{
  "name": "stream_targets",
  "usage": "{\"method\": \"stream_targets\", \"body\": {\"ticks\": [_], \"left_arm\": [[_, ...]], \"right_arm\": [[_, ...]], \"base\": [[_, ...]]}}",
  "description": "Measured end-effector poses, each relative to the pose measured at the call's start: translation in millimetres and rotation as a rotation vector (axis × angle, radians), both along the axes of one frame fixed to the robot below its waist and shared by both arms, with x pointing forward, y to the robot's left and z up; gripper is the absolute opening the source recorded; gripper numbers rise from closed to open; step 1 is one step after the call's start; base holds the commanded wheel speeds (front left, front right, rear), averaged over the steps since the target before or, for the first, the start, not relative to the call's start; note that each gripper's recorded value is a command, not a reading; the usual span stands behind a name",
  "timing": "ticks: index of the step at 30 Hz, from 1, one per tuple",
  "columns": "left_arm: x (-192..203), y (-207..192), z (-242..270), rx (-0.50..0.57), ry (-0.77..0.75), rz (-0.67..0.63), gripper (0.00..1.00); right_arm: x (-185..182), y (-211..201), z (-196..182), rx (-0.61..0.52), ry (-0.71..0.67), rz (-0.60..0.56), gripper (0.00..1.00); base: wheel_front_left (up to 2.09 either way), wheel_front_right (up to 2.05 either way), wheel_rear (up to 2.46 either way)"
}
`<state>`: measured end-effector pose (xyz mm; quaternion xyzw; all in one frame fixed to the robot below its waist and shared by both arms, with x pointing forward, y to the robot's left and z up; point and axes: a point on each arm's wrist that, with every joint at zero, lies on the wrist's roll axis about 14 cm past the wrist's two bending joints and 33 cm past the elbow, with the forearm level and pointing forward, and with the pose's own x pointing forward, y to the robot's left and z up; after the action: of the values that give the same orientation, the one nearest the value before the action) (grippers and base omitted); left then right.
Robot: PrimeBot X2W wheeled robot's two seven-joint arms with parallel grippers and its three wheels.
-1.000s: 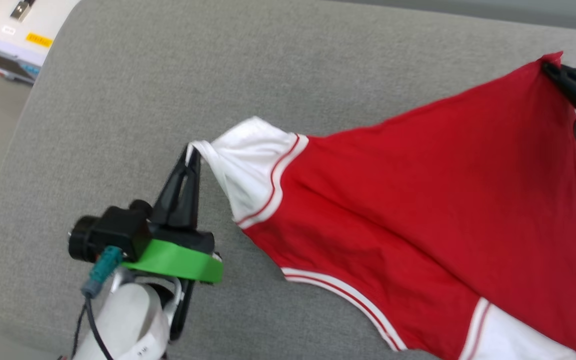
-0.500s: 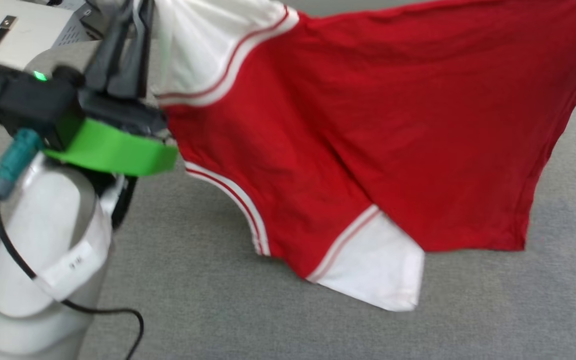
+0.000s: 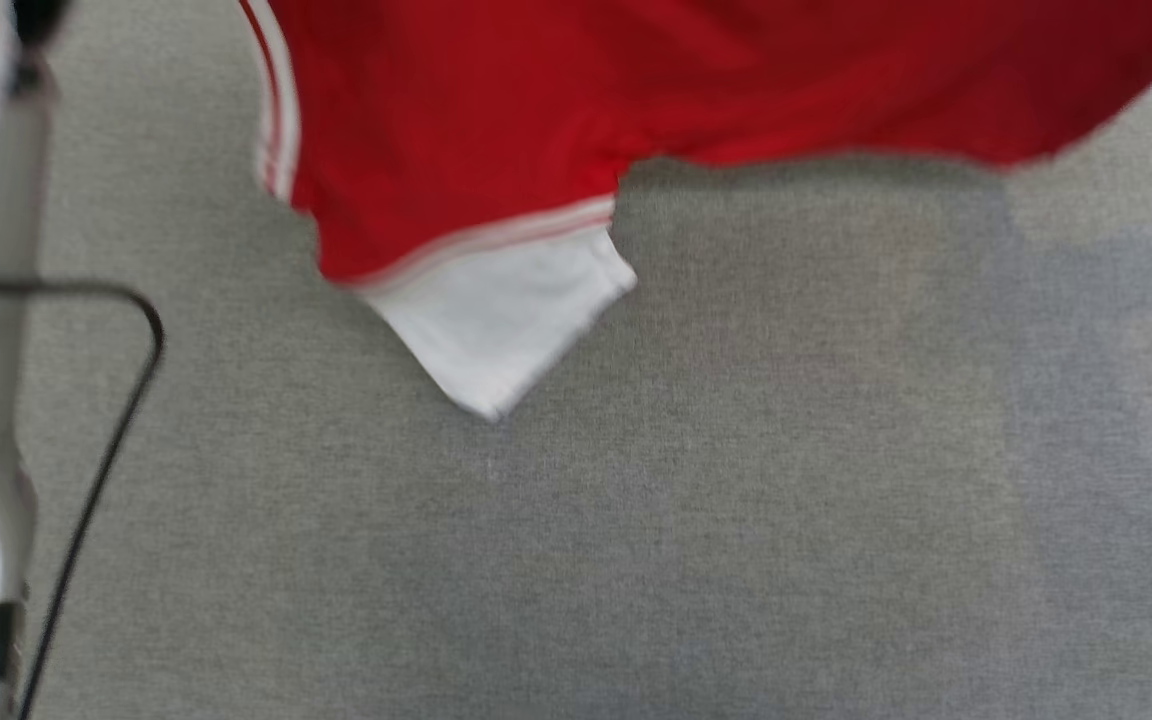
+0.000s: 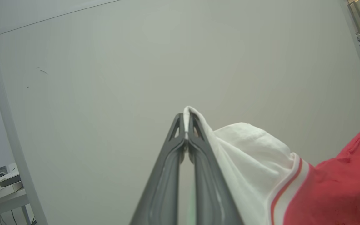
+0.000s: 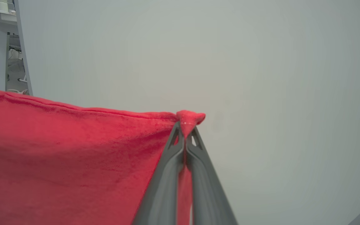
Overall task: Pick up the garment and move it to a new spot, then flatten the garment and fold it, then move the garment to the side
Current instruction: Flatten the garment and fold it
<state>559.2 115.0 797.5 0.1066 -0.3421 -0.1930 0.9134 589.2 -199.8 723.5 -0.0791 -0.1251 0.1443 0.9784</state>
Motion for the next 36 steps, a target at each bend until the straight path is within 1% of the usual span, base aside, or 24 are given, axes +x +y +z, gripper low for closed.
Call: {"method": "stream_targets", "body": {"ticks": [6, 11, 14, 16, 19, 22, 25, 26, 30, 36], "left_arm": [[45.1, -1.6, 37.5, 0.002, -0.072, 0.019, 0.00], [68.9, -7.4, 63.8, 0.012, -0.140, 0.019, 0.00], [79.8, -13.0, 70.0, 0.030, -0.160, 0.016, 0.00], [88.0, -13.8, 68.9, 0.030, -0.158, 0.012, 0.00], [103.8, -10.9, 59.4, 0.036, -0.131, 0.025, 0.00], [119.3, -8.7, 41.6, 0.035, -0.099, 0.026, 0.00], [137.0, -5.8, 14.2, 0.030, -0.045, 0.026, 0.00], [149.3, -0.7, -13.0, 0.032, 0.004, 0.032, 0.00], [156.5, 5.0, -56.4, 0.024, 0.093, 0.029, 0.00], [140.7, 18.4, -102.3, 0.041, 0.184, 0.035, 0.00]], "right_arm": [[47.9, -5.5, 41.7, 0.011, -0.116, -0.061, 0.00], [78.1, -3.6, 66.1, -0.006, -0.186, -0.094, 0.00], [91.4, -6.8, 76.0, -0.020, -0.216, -0.118, 0.00], [99.7, -7.7, 74.0, -0.028, -0.217, -0.126, 0.00], [112.5, -8.2, 61.9, -0.037, -0.202, -0.133, 0.00], [126.3, -7.3, 39.0, -0.050, -0.162, -0.136, 0.00], [139.8, -2.1, 6.5, -0.062, -0.106, -0.124, 0.00], [146.7, 5.4, -25.8, -0.078, -0.051, -0.099, 0.00], [146.3, 13.7, -75.2, -0.100, 0.043, -0.065, 0.00], [125.2, 27.6, -118.8, -0.081, 0.144, -0.001, 0.00]], "base": [[0.00, 0.00, 0.00], [0.00, 0.00, 0.00], [0.00, 0.00, 0.00], [0.00, 0.00, 0.00], [0.00, 0.00, 0.00], [0.00, 0.00, 0.00], [0.00, 0.00, 0.00], [0.00, 0.00, 0.00], [0.00, 0.00, 0.00], [0.00, 0.00, 0.00]]}}
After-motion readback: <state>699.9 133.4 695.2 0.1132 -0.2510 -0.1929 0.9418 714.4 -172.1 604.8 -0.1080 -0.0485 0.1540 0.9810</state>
